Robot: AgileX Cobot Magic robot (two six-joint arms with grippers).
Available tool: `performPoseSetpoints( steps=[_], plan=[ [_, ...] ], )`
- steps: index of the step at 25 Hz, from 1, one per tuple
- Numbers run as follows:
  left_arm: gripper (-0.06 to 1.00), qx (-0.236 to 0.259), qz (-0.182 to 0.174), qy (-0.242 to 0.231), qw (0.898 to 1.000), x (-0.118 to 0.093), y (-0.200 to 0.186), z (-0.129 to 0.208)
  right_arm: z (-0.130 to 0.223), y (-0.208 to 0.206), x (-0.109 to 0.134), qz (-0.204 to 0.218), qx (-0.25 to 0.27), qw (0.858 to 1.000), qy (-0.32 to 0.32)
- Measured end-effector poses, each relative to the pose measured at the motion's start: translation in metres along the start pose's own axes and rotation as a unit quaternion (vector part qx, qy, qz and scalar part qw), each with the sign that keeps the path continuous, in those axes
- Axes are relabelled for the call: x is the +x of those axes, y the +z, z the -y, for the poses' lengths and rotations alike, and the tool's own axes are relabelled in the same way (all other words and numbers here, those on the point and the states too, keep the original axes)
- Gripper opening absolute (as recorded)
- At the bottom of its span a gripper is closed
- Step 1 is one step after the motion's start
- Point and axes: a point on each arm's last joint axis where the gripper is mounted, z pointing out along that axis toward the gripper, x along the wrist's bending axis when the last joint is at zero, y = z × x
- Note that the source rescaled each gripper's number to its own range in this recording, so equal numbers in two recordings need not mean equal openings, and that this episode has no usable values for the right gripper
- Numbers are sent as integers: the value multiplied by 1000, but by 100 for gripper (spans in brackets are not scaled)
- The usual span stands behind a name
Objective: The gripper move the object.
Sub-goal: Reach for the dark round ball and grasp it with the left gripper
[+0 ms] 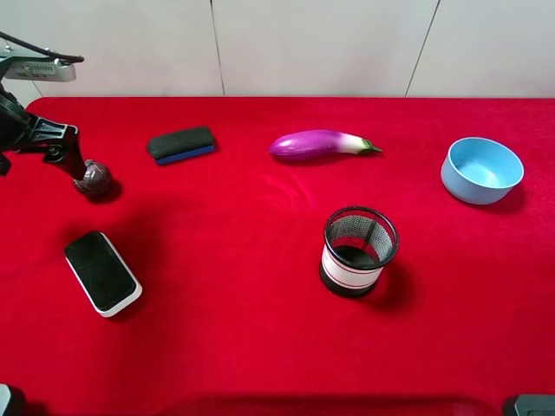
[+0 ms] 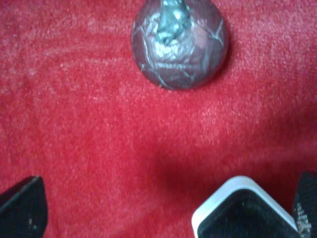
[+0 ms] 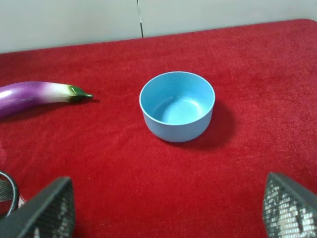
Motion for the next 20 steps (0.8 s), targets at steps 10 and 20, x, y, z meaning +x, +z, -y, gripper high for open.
performPoseSetpoints(
  steps=[10,20],
  plan=[
    [97,2,0,0,1000,2,22,-28,0,0,0,0,0,1000,0],
    [97,33,4,2,999,1,63,-30,0,0,0,0,0,1000,0]
  ],
)
